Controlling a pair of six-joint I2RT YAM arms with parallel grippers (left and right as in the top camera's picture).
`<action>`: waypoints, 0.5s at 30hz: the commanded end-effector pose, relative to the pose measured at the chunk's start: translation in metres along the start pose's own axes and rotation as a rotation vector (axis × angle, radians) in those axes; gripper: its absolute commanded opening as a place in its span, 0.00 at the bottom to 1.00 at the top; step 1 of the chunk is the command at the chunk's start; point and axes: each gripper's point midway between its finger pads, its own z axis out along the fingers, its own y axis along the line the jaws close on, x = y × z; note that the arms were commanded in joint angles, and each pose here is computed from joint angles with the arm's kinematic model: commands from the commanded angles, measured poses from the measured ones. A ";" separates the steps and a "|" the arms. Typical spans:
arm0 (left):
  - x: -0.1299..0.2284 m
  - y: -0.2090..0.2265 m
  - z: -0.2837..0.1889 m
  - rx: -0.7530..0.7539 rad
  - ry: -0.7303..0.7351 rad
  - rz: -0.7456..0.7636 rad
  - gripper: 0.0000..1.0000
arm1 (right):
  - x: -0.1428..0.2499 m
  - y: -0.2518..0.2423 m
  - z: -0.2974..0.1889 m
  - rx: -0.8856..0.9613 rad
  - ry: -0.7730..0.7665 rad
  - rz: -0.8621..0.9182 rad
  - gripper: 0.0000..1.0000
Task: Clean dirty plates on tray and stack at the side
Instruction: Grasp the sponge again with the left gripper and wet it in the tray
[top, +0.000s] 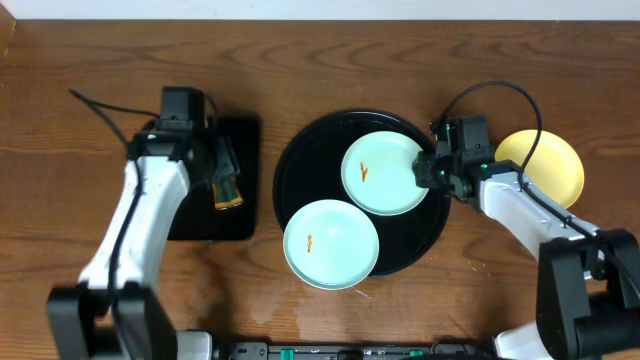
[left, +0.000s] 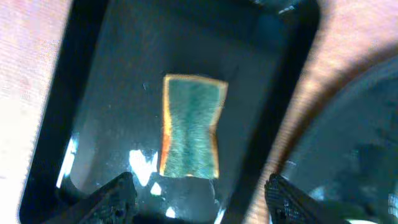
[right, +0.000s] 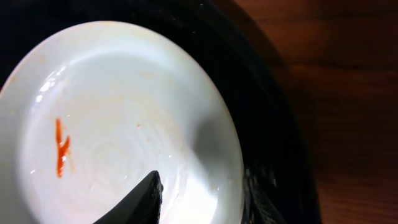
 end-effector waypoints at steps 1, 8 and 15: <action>0.015 0.015 0.042 -0.090 0.088 -0.031 0.61 | -0.005 0.003 -0.008 -0.027 -0.007 -0.013 0.41; 0.038 0.017 0.101 -0.113 0.232 -0.030 0.23 | 0.000 0.003 -0.008 -0.024 0.010 -0.011 0.41; 0.035 0.016 0.109 -0.111 0.237 0.018 0.08 | 0.001 0.002 -0.008 -0.023 0.016 -0.010 0.41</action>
